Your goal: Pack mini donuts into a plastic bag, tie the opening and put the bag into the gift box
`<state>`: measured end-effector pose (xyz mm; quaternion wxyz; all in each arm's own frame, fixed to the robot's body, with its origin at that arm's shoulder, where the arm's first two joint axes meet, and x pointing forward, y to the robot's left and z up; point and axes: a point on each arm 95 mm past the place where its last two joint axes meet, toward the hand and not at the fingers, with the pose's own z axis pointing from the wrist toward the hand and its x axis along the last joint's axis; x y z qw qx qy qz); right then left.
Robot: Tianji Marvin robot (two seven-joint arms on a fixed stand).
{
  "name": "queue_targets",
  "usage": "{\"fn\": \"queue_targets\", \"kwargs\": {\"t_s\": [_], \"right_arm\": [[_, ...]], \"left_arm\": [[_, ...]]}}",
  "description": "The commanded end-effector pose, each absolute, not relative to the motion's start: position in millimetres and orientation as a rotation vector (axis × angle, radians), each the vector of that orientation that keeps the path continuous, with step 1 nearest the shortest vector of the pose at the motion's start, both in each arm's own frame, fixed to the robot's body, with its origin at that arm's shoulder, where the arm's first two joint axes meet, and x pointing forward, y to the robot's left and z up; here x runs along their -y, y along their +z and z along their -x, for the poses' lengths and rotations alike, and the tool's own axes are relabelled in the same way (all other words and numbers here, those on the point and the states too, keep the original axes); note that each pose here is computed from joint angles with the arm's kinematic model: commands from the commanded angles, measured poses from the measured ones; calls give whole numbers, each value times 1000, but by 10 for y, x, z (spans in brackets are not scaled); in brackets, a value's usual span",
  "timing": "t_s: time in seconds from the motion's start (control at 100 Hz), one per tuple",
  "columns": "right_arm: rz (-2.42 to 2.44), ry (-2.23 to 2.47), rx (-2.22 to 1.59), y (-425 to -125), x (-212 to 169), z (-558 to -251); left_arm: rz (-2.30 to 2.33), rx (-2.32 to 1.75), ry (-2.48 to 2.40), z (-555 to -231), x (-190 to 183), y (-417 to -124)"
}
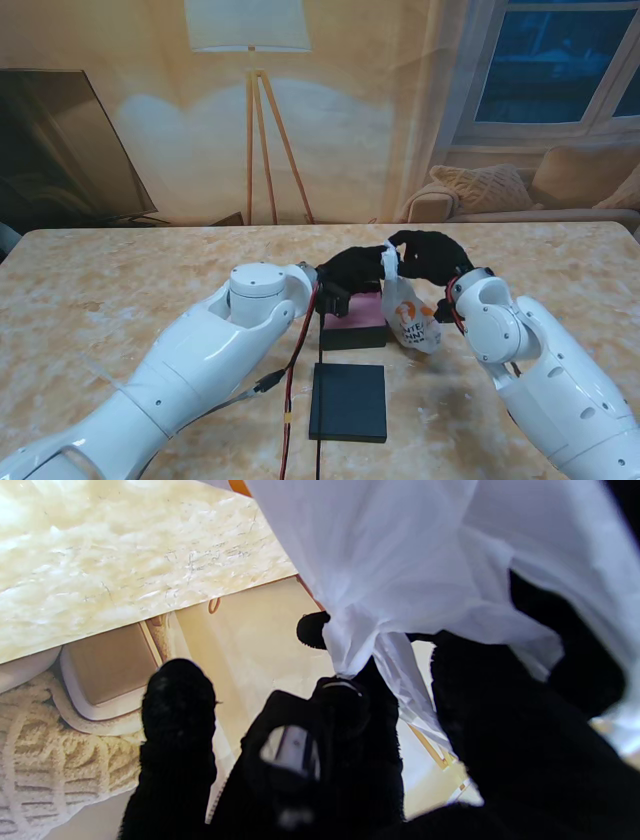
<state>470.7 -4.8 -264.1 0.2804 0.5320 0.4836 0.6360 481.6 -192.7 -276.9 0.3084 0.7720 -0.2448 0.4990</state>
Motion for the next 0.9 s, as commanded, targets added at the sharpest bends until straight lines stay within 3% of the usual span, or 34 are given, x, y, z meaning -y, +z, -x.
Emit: {"fn": "queue_targets", "kwargs": {"t_s": [0.0,0.89], "right_arm": [[-1418,1736,-1309,-2620,-72,-4685],[-1491,1778,-1212,-2660,-96,-4701]], "left_arm": [[-2016,667,1278,-4751,2014,-2772],[-2072,655,1287,-4725,2000,-2806]]}}
